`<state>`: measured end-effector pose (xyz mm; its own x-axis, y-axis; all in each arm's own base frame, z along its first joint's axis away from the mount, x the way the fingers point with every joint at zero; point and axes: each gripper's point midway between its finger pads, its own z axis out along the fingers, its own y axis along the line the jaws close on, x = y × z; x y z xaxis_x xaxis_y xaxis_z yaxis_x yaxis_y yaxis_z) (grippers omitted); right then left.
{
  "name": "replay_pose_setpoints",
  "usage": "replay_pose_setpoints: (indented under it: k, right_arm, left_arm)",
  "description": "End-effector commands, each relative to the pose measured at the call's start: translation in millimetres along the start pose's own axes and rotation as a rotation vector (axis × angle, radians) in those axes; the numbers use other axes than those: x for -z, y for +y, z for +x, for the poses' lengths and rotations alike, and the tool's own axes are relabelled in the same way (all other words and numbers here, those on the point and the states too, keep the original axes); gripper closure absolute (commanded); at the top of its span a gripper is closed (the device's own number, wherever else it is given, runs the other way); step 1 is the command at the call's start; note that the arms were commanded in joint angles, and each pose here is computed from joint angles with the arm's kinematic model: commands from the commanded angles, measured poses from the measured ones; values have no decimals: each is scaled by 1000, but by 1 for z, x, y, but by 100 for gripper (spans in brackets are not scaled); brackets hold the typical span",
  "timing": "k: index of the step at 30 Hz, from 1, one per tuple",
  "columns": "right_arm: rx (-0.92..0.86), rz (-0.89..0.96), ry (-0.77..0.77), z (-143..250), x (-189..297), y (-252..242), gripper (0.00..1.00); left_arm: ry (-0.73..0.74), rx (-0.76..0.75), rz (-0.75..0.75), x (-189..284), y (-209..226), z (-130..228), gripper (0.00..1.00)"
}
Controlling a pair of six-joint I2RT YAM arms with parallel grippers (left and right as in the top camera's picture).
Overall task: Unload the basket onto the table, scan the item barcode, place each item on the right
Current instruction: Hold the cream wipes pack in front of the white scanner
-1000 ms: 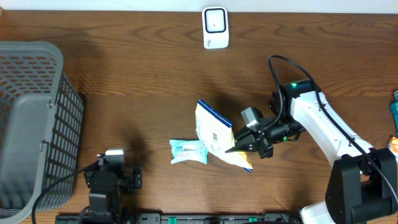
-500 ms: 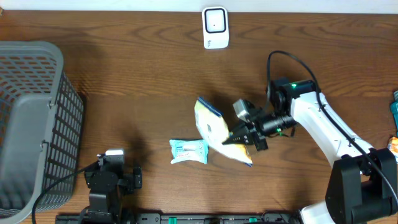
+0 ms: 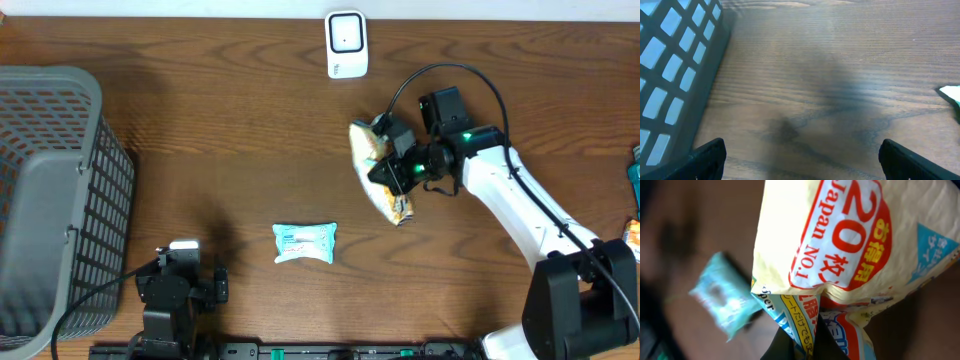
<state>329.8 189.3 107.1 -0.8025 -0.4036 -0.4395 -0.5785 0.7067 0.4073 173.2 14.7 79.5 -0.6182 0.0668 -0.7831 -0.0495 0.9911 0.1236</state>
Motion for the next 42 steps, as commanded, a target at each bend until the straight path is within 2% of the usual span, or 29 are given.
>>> replay_pose_setpoints:
  k: [1, 9, 19, 28, 35, 42]
  right_arm:
    - [-52, 137, -74, -31, 21, -14, 99]
    - [-22, 218, -127, -78, 37, -24, 99]
    - [-30, 380, 1, -145, -6, -72, 99]
    - [-31, 525, -56, -199, -29, -115, 99]
    - [9, 528, -116, -217, -59, -121, 99]
    - [55, 637, -134, -225, -67, -124, 99]
  left_arm:
    - [14, -7, -9, -1, 1, 5, 2]
    - [15, -7, -9, -1, 1, 5, 2]
    - [15, -7, -9, -1, 1, 5, 2]
    - [14, -7, -9, -1, 1, 5, 2]
    - [15, -7, -9, -1, 1, 5, 2]
    - [14, -7, -9, -1, 1, 5, 2]
